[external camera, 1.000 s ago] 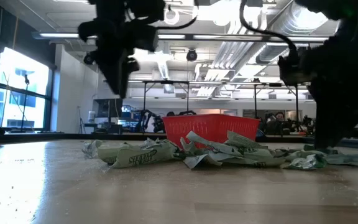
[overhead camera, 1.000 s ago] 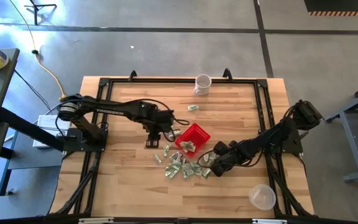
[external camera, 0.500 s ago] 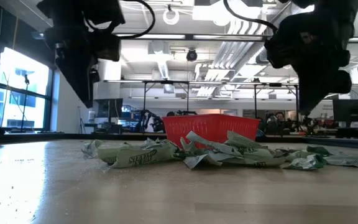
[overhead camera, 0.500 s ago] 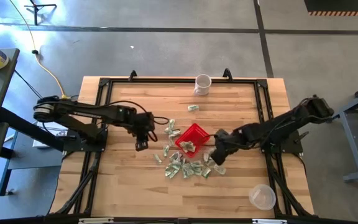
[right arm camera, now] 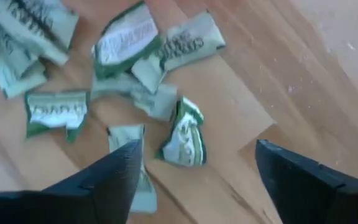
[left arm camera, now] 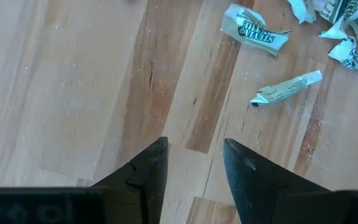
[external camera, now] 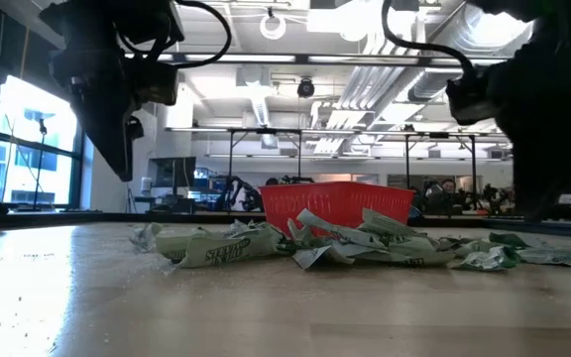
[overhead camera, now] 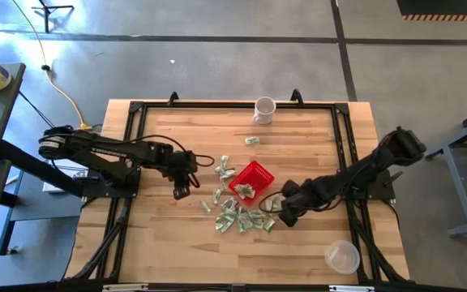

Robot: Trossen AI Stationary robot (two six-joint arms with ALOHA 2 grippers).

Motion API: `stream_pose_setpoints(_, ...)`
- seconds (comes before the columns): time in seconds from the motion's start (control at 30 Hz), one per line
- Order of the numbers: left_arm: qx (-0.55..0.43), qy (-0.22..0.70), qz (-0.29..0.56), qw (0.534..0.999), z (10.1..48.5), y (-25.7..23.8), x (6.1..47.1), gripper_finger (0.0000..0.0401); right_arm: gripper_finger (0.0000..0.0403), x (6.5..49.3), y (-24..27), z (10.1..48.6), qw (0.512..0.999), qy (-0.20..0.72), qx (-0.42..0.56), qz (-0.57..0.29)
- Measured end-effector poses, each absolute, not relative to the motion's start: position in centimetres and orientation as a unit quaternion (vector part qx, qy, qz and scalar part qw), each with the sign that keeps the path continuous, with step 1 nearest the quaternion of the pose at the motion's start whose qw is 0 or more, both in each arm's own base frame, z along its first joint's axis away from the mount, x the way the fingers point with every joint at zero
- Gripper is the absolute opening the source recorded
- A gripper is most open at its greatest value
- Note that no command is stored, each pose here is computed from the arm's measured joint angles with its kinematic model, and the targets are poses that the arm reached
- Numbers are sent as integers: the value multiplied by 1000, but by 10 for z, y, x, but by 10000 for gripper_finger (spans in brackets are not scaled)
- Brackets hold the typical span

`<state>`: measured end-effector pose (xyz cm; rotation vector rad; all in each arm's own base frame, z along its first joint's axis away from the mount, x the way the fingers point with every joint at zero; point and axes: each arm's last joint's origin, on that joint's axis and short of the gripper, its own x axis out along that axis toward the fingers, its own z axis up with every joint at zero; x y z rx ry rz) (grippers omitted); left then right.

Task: Pick and place items into bin
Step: Put the green truvia packet into the red bin

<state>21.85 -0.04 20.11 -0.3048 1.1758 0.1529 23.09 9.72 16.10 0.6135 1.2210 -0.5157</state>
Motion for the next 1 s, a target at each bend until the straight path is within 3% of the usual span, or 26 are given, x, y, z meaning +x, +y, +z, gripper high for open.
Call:
stream_pose_setpoints(0.17, -144, 551, 73, 819, 201, 0, 219, 189, 293, 241, 96, 147, 736, 564, 289, -237)
stream_pose_setpoints(0.3, -143, 553, 73, 818, 201, 0, 218, 189, 244, 244, 97, 132, 720, 587, 274, -248)
stream_pose_setpoints(0.4, -143, 558, 74, 814, 200, 0, 217, 189, 172, 241, 96, 128, 702, 610, 267, -253)
stream_pose_setpoints(0.53, -141, 561, 73, 813, 200, 0, 216, 189, 32, 235, 91, 135, 685, 624, 276, -254)
stream_pose_setpoints(0.57, -138, 561, 72, 813, 200, 0, 217, 189, 19, 233, 88, 140, 683, 625, 282, -253)
stream_pose_setpoints(0.63, -135, 561, 69, 814, 200, 0, 217, 189, 21, 234, 78, 154, 687, 609, 299, -259)
stream_pose_setpoints(0.87, -132, 552, 70, 820, 201, 0, 219, 189, 12, 269, 30, 233, 798, 455, 337, -206)
stream_pose_setpoints(1.0, -133, 544, 69, 825, 202, 0, 220, 189, 17, 297, 7, 227, 805, 451, 352, -157)
